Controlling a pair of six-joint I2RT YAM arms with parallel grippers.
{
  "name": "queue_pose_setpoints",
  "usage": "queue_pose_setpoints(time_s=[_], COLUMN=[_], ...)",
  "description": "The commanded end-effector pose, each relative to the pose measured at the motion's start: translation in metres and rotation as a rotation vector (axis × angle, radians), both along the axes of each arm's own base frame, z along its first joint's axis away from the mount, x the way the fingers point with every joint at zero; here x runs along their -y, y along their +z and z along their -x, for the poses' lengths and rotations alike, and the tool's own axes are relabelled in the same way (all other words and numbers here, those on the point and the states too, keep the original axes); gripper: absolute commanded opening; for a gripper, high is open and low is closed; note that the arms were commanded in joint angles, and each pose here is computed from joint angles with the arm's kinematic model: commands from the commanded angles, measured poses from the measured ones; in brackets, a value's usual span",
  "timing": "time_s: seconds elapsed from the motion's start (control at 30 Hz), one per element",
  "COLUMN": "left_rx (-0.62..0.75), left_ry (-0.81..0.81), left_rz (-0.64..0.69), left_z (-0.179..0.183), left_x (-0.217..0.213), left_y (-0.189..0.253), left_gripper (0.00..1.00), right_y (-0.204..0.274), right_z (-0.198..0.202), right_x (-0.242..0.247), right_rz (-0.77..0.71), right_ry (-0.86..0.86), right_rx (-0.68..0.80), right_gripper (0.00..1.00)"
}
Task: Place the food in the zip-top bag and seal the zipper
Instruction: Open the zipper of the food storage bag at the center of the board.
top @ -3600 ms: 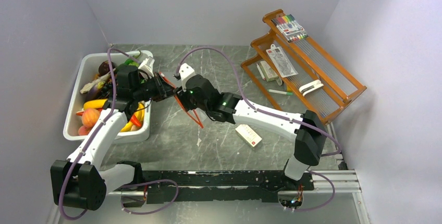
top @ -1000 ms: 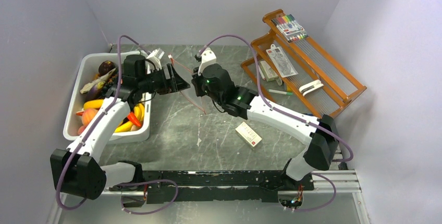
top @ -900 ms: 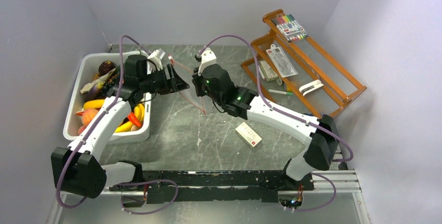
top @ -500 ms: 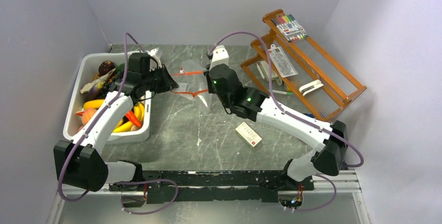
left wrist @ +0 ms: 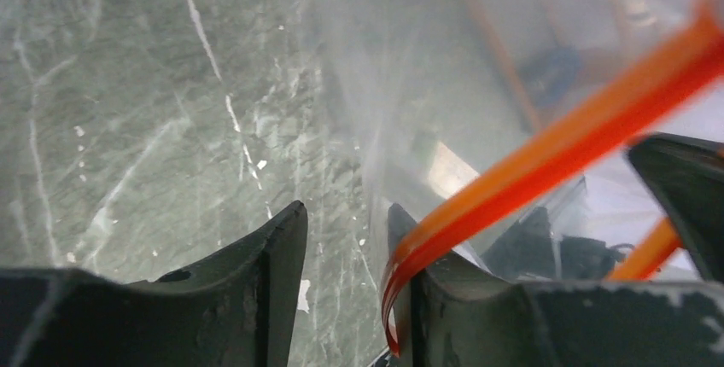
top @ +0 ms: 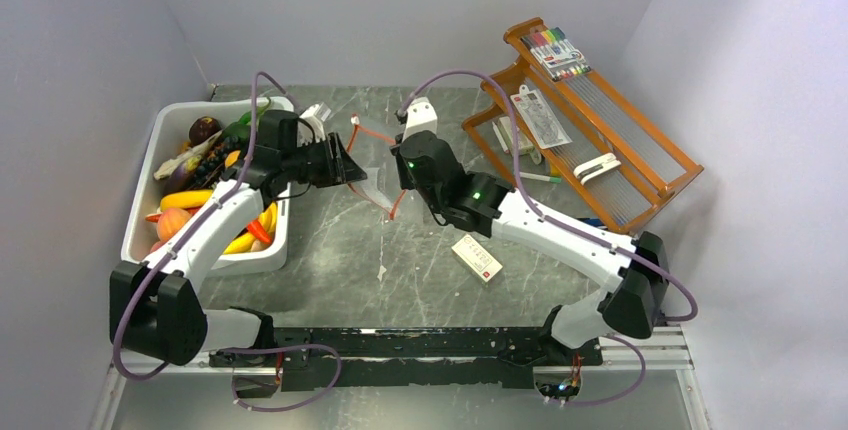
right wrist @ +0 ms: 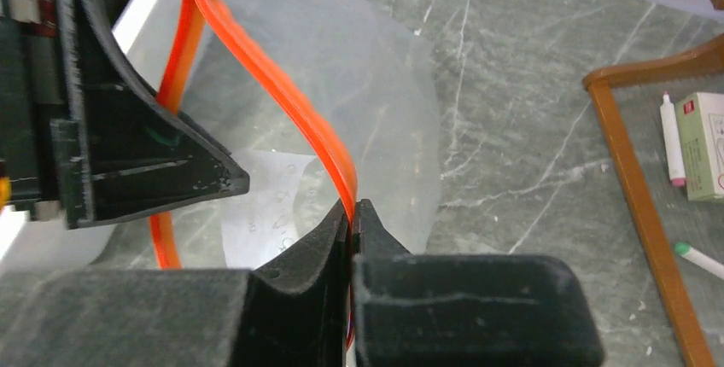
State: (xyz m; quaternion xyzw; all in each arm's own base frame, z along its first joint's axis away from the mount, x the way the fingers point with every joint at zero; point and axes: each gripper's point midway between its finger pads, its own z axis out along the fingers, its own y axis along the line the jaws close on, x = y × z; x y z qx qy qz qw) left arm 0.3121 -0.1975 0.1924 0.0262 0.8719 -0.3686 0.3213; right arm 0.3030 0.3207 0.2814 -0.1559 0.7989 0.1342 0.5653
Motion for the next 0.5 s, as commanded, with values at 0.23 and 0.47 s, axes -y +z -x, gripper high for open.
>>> queue_pose_setpoints(time_s=[0.23,0.47], left_rx=[0.074,0.116], left_ry=[-0.148,-0.077], left_rz=[0.109,0.057], left_z=[0.025,0.027], left_x=[0.027,0.012], left_y=[0.042,0.069], left_gripper=[0.58,0.72], right_y=[-0.025,-0.008], right_z=[-0.01,-0.022], right_x=[0.022,0.041], right_rz=[0.133,0.199], right_ry=[-0.116,-0.146], right_rx=[-0.034,0.014], right_gripper=[0.0,0.0])
